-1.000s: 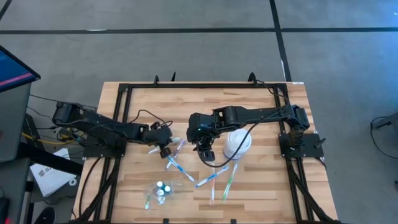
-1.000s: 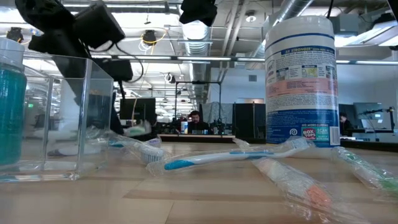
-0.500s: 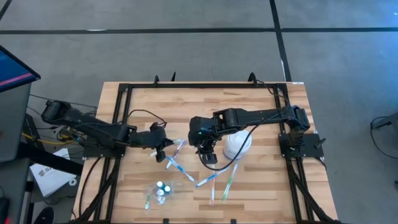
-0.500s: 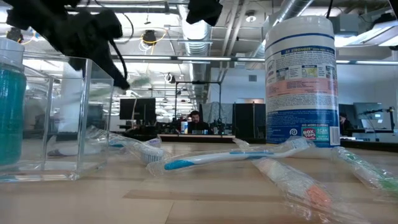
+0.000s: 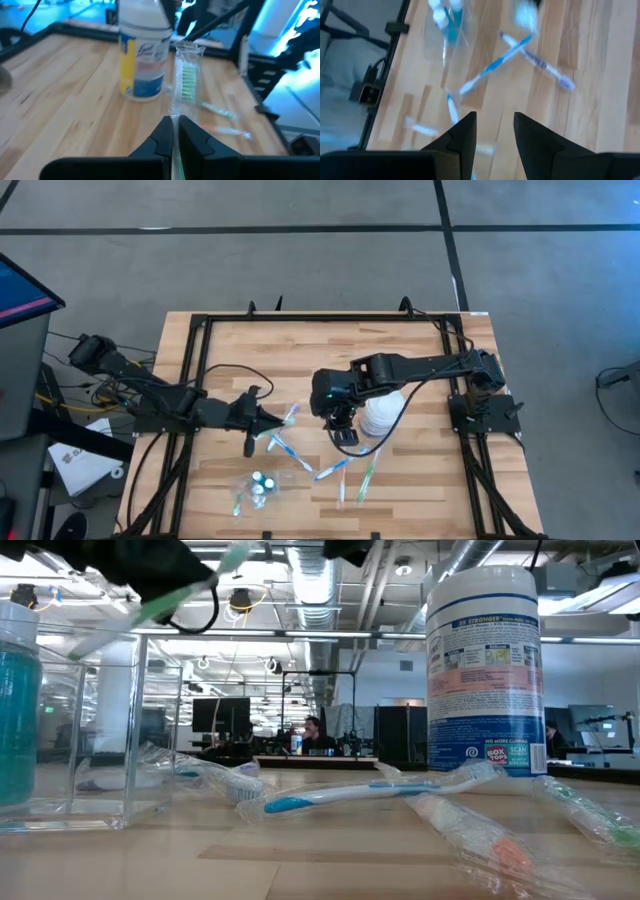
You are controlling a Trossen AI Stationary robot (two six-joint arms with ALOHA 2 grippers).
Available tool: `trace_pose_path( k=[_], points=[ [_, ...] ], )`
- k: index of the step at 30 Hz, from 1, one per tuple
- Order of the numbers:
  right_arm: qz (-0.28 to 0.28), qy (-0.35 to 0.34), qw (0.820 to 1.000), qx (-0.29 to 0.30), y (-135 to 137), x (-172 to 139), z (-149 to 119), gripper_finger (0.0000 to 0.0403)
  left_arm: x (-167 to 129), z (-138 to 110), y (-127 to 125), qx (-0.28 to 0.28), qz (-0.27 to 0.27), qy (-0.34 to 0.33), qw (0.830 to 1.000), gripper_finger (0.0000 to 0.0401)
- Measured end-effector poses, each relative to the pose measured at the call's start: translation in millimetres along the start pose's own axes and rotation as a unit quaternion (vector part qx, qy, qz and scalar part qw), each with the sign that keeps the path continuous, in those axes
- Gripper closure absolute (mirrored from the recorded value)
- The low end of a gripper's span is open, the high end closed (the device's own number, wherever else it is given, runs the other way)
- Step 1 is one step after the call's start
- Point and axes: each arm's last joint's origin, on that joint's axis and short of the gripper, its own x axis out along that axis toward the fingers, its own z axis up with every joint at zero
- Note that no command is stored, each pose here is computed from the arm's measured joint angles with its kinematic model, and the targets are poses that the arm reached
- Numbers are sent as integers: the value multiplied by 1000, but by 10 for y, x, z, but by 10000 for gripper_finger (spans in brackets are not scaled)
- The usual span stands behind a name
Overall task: Pick & Place toothbrushing station
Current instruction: Put the left green toothbrush into the transparent organizer
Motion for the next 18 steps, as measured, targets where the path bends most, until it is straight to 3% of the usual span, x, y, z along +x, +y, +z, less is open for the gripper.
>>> trace_pose_path(
  k=[6,18],
  points=[
    [3,18,1000,21,73,-124,-70,280,-27,69,-79,3,-26,-42,999,396],
    [17,35,999,7,312,-188,-128,280,-133,166,-258,16,-87,-122,989,396]
  ],
)
